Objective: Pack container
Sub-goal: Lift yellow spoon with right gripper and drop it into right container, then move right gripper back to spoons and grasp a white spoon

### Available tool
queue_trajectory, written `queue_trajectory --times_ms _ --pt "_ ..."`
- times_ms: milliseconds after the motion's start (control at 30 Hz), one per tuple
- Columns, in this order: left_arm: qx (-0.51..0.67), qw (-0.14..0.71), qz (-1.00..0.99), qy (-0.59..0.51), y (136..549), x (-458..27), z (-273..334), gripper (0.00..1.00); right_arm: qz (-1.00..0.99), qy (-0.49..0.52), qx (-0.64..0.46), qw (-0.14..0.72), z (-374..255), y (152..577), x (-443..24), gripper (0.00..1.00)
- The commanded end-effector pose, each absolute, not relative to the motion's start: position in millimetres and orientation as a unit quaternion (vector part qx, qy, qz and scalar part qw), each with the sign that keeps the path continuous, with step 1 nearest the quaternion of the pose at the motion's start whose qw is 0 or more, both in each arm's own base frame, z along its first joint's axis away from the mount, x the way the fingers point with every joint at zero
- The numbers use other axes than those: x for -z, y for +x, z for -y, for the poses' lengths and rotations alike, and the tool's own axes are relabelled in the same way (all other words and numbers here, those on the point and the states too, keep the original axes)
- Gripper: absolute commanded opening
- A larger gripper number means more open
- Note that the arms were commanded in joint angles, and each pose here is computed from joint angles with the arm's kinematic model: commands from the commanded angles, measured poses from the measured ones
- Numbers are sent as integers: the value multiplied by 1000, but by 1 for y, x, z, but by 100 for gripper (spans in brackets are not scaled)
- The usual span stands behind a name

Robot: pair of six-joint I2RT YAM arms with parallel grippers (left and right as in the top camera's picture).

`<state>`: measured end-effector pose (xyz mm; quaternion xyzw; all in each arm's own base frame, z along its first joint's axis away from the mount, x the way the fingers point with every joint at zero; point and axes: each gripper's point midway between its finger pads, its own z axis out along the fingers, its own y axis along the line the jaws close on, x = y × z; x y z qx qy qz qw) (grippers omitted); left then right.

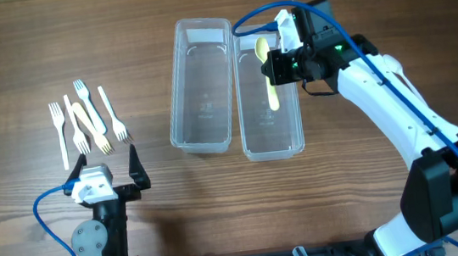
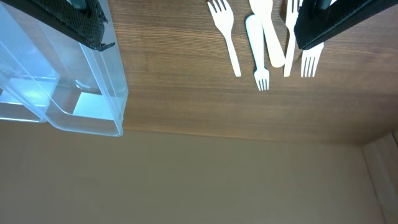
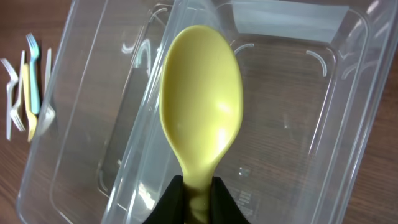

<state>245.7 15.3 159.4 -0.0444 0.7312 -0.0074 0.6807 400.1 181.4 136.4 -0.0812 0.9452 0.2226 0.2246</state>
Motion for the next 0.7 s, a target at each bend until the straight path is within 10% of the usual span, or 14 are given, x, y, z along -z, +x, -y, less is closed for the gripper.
queue_trajectory --times_ms 0,167,333,667 --pt "8 681 -732 -30 246 -157 -11 100 -945 -78 -219 232 -181 403 -138 49" --pt "8 681 -732 -30 246 -157 -11 100 -936 -130 -207 252 -180 404 -144 87" --pt "8 681 -732 -30 246 -157 -11 100 -929 -144 -192 283 -159 410 -161 100" --pt "8 681 -732 -30 246 -157 -11 100 -947 -106 -95 288 -34 405 -172 92"
